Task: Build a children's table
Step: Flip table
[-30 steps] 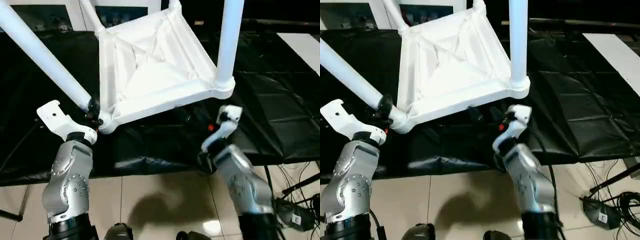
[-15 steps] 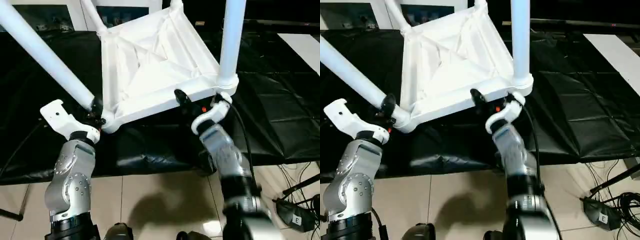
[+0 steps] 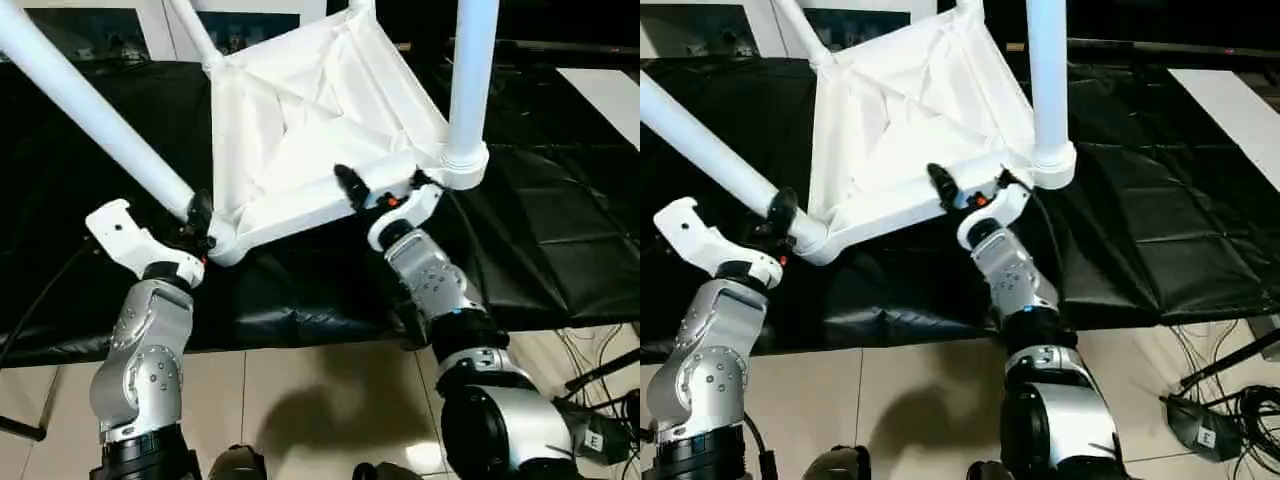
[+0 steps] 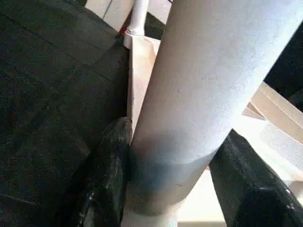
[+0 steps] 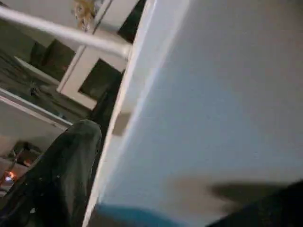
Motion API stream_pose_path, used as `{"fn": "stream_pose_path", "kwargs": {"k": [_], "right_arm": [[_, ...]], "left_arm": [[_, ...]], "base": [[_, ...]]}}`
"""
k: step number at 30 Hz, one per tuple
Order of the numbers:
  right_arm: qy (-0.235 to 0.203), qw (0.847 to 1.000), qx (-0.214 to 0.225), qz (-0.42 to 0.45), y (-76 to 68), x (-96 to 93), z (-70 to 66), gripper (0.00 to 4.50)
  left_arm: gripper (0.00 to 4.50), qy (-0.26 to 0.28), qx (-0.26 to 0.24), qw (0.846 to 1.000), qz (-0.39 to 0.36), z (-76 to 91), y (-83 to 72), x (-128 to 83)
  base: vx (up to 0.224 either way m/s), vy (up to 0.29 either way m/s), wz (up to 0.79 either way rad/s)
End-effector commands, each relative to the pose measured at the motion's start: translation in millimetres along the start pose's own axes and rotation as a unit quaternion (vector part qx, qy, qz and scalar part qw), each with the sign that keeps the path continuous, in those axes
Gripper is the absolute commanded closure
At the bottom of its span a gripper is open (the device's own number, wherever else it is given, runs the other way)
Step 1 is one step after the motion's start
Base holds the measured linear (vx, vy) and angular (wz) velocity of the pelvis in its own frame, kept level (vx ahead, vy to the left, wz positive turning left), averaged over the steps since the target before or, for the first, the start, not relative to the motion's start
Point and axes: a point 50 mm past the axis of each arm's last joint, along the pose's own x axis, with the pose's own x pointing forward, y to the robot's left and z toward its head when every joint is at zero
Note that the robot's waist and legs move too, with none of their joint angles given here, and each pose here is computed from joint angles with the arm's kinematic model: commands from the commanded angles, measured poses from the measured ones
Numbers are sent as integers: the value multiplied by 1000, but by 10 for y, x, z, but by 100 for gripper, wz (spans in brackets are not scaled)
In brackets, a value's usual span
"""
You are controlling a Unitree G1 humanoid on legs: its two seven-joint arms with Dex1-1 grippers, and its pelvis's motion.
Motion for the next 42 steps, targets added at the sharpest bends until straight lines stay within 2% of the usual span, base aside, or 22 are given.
{"fn": "stream_pose_path", "kwargs": {"k": [1,9,10,11,12,16,18,20,27,37,38,39,41,42], "right_arm": [[1,1000,-2,11,85,67,-41,0],[-1,1000,17,24,270,195,-138,0],[8,999,16,29,308,206,-193,0],[10,999,16,29,314,208,-205,0],[17,999,14,33,339,214,-271,0],[15,999,15,27,327,217,-310,0],[12,1000,16,22,316,218,-305,27],[6,1000,16,23,311,221,-289,27],[8,1000,10,25,305,224,-277,96],[6,1000,3,24,305,230,-285,170],[6,1000,3,25,306,230,-286,187],[5,1000,2,25,307,230,-287,187],[4,1000,0,25,304,229,-280,199],[3,1000,-1,25,301,229,-275,206]], "left_arm": [[230,33,-93,993,-70,-217,-339,-19],[230,42,-95,992,-77,-257,-417,-23],[230,42,-96,992,-77,-263,-430,-18],[230,42,-96,992,-77,-263,-432,-17],[230,42,-97,991,-78,-270,-444,-12],[230,43,-99,991,-80,-278,-464,-5],[230,44,-101,991,-81,-280,-470,-3],[230,46,-102,990,-85,-285,-480,-1],[230,50,-103,990,-86,-299,-483,-5],[230,47,-103,990,-81,-294,-454,-20],[195,47,-96,992,-70,-294,-431,-20],[195,48,-91,993,-62,-295,-414,-21],[160,42,-112,991,-60,-283,-395,-28],[160,38,-117,991,-60,-274,-387,-29]], "base": [[0,0,0],[0,0,0],[0,0,0],[0,0,0],[0,0,0],[0,0,0],[0,0,0],[0,0,0],[0,0,0],[0,0,0],[0,0,0],[0,0,0],[0,0,0],[0,0,0]]}}
